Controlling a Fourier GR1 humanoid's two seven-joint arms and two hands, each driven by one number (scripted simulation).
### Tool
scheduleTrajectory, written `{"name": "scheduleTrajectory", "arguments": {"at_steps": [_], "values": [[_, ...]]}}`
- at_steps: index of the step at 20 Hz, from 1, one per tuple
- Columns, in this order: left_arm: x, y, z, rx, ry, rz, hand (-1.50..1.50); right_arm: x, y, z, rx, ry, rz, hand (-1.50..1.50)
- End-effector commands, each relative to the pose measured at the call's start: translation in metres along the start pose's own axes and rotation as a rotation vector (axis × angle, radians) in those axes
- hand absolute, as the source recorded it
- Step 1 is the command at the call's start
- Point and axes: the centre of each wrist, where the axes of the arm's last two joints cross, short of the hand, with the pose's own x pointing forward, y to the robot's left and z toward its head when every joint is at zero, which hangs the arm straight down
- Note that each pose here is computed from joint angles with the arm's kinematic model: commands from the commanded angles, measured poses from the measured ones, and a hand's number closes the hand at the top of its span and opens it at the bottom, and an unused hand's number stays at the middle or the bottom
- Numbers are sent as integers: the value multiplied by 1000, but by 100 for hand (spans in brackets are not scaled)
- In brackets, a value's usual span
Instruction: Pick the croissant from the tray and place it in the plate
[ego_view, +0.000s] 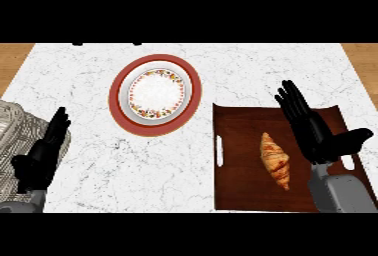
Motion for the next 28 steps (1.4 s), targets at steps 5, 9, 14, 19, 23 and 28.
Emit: {"name": "scheduleTrajectory", "arguments": {"at_steps": [5,9,14,19,23,28], "values": [[-1,34,7,30,-59,-218,0,43,46,-17,-48,-142,-107,-150],[-2,24,17,-6,-6,-191,0,37,11,12,-362,-350,363,-150],[-8,20,30,-5,6,-200,0,14,66,64,-533,-498,300,-150],[-6,28,35,-11,-19,-195,0,8,94,120,-397,-453,367,-150],[-2,13,31,-3,-17,-188,0,23,58,143,-282,-256,544,-150],[14,19,27,-22,-58,-201,0,29,52,138,-266,-36,782,-150]]}}
